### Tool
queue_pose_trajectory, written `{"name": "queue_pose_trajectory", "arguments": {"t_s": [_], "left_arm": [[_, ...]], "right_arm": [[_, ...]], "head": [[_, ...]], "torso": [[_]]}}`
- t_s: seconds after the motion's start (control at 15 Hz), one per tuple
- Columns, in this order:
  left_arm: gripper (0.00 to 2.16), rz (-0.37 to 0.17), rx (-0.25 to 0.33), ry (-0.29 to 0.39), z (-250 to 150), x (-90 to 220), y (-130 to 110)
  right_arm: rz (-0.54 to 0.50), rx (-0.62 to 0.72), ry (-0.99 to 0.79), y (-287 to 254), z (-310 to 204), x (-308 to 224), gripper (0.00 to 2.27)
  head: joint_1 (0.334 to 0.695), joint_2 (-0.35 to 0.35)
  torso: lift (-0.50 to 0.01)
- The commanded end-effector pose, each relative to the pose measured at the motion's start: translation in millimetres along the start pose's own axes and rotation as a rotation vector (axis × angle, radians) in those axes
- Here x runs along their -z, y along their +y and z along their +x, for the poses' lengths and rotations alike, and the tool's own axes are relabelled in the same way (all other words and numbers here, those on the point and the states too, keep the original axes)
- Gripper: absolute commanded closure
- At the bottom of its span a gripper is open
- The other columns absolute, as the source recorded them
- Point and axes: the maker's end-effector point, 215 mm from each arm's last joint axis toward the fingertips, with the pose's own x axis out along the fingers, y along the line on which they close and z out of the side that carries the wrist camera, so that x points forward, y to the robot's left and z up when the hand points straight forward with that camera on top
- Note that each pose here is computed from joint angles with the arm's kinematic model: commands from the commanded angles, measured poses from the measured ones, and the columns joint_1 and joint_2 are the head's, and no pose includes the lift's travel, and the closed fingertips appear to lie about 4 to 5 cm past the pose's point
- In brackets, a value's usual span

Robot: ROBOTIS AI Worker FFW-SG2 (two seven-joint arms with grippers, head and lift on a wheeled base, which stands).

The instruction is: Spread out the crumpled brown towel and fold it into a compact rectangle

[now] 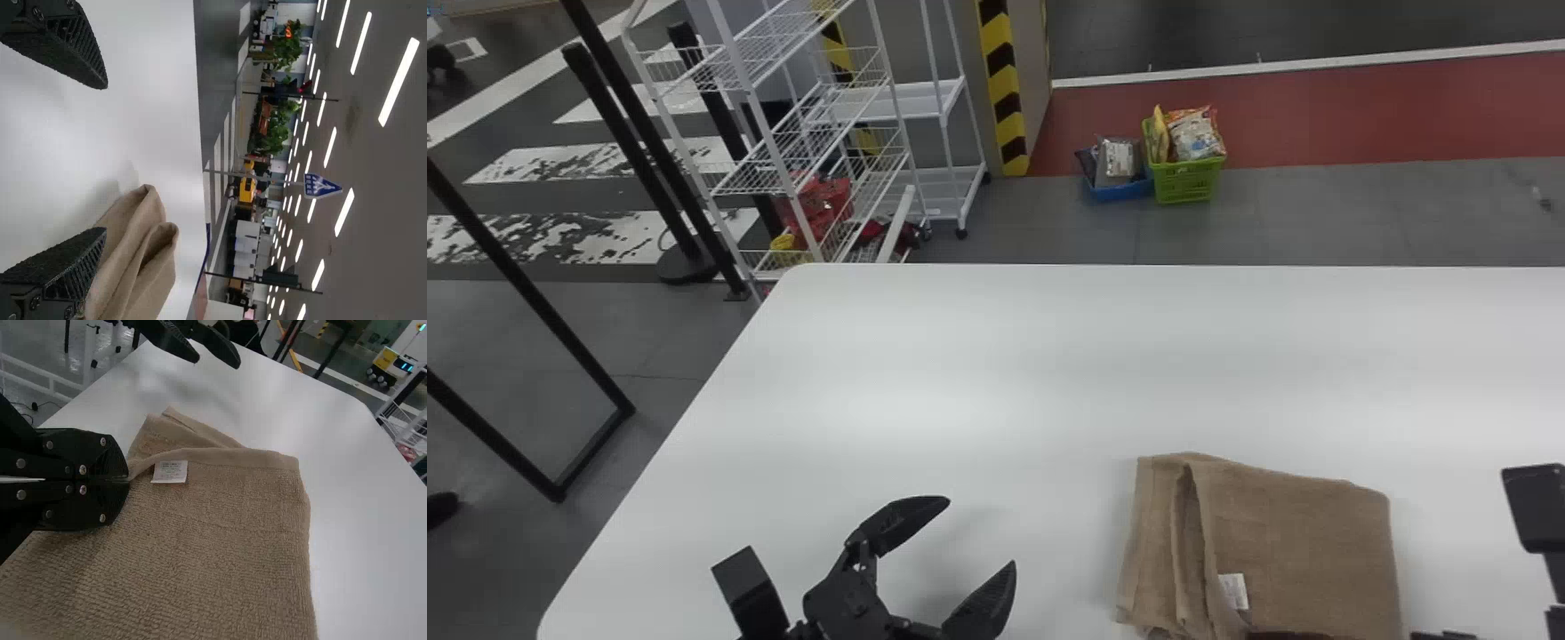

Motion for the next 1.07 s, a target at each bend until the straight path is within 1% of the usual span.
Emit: {"name": "queue_pose_trajectory", "arguments": {"t_s": [0.0,0.07,0.27,0.4,0.6,0.8,0.93,1.0], "left_arm": [[0.04,-0.001,0.001,-0.001,1,0,-1],[0.04,-0.001,0.001,-0.001,1,0,-1],[0.04,-0.004,0.005,0.001,1,1,-2],[0.04,-0.001,0.007,-0.001,1,0,-3],[0.04,-0.003,0.011,-0.002,3,0,-5],[0.06,-0.003,0.015,0.001,5,-1,-6],[0.06,-0.007,0.011,0.006,4,1,-5],[0.06,-0.007,0.011,0.006,4,1,-5]], "right_arm": [[0.015,0.034,-0.05,-17,-17,-18,1.93],[0.017,0.048,-0.066,-22,-21,-26,1.93],[0.039,0.104,-0.103,-52,-39,-48,1.93],[0.054,0.141,-0.125,-76,-55,-64,1.91],[0.076,0.017,-0.126,-54,-50,-59,1.86],[0.057,-0.092,-0.101,-18,-35,-49,1.86],[0.021,-0.15,-0.065,11,-22,-38,1.86],[0.011,-0.202,-0.058,28,-19,-35,1.86]], "head": [[0.695,0.223],[0.695,0.195],[0.695,0.154],[0.695,0.112],[0.695,0.066],[0.695,0.086],[0.695,0.111],[0.695,0.129]], "torso": [[-0.127],[-0.127],[-0.127],[-0.127],[-0.127],[-0.127],[-0.127],[-0.127]]}}
